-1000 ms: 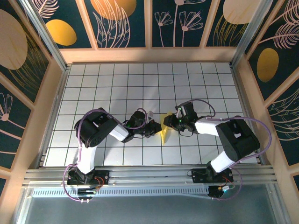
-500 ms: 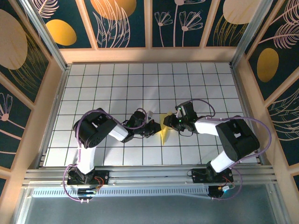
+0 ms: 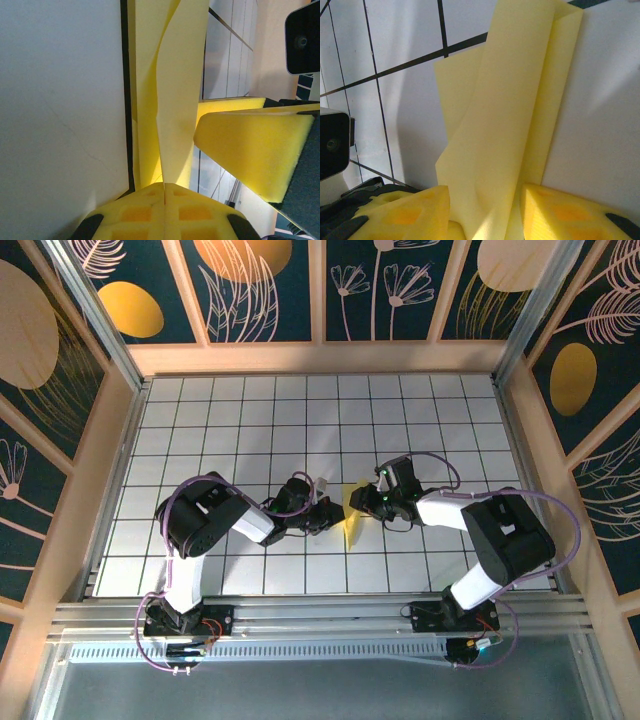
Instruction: Fold a paper plane with a square sheet of paper (fold left side to right side)
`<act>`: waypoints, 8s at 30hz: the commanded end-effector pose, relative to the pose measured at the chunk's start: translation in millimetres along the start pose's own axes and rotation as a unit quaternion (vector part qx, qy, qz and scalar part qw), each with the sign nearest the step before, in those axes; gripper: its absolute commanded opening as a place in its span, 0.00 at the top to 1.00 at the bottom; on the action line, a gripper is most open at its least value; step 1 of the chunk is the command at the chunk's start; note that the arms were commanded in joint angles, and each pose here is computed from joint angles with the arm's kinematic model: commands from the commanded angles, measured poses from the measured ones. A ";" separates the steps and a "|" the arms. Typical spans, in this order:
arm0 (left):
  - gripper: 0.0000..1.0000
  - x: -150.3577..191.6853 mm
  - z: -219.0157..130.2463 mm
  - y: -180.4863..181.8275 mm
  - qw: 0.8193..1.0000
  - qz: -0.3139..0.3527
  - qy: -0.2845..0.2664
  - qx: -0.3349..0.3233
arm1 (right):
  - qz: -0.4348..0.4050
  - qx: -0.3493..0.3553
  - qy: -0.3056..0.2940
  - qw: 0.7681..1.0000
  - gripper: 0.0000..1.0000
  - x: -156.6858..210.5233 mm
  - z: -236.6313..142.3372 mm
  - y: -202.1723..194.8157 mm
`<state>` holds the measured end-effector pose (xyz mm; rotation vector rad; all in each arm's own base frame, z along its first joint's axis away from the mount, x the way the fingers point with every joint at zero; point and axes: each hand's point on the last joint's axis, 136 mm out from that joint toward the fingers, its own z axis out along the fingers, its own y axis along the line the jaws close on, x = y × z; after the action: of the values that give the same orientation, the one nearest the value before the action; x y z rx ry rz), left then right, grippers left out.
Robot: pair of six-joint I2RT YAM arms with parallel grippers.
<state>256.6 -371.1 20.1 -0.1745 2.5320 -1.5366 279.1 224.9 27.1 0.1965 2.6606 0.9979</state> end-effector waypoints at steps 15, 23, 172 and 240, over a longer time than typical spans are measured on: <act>1.00 3.5 -5.6 52.1 0.995 -0.015 -0.007 -0.099 | -0.020 0.001 -0.009 1.000 0.57 -5.5 0.5 10.0; 1.00 3.9 -7.0 54.9 0.994 -0.012 -0.007 -0.107 | -0.020 -0.001 -0.010 1.000 0.56 -6.5 0.3 11.3; 0.87 -14.1 -58.6 -21.1 0.986 0.077 -0.050 -0.142 | 0.007 0.066 0.048 0.997 1.00 27.6 10.7 -49.6; 1.00 46.9 0.5 49.4 0.967 0.064 0.069 -0.235 | -0.054 -0.013 -0.014 0.998 1.00 -15.1 -26.0 17.9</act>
<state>222.2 -383.9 13.2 0.0663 2.7812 -1.1387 278.3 221.4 37.8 0.1034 2.6572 0.9983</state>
